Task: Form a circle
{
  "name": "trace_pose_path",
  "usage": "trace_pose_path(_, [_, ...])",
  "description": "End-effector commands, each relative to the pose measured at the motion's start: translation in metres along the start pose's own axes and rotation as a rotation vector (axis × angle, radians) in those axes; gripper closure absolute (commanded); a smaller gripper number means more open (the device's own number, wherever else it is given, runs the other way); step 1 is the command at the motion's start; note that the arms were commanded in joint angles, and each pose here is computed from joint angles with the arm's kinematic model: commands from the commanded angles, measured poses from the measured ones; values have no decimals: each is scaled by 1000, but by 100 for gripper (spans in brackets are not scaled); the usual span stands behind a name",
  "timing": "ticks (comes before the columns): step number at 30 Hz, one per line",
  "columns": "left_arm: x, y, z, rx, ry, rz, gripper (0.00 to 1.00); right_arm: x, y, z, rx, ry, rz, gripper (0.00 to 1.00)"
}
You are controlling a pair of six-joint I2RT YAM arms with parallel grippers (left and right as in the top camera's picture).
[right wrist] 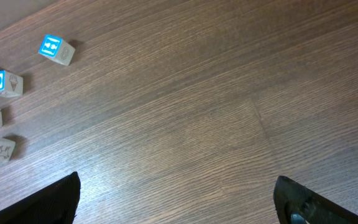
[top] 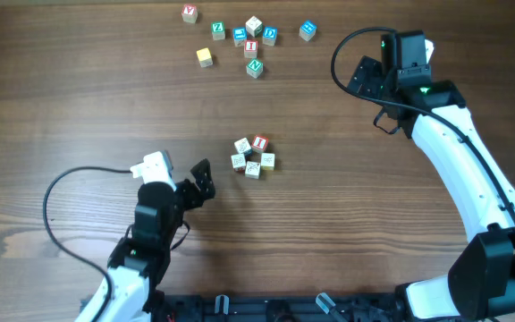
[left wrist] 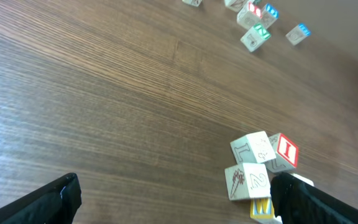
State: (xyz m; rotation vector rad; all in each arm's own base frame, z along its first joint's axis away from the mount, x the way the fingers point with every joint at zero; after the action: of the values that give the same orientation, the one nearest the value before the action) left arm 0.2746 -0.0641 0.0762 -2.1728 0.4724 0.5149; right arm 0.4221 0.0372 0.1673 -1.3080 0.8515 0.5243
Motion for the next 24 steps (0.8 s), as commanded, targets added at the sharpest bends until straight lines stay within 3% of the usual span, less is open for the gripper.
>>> trace_pose_path(1, [-12, -5, 10, -20, 12, -54, 0, 1, -1, -2, -9, 13, -5, 0])
trace_pose_path(9, [-40, -32, 20, -70, 20, -188, 0, 1, -1, -2, -9, 13, -5, 0])
trace_pose_path(21, [-86, -77, 11, -107, 172, -500, 0, 1, -1, -2, -9, 13, -5, 0])
trace_pose_path(24, [-88, -78, 13, -109, 168, -508, 0, 1, -1, -2, -9, 13, -5, 0])
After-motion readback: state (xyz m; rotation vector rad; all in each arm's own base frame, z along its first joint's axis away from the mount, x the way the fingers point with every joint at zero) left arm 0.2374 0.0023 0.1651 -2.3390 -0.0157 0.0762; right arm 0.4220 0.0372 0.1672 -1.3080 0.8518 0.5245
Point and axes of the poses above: each gripper's point midway between its finger pads, its own x axis out along the fingers, its own z axis along the line the jaws close on, y = z × x, the point moved 1 cm from there along -x, back along the fingers, and after that the axes turned 10 degrees about -x, right-handed, at the moved point
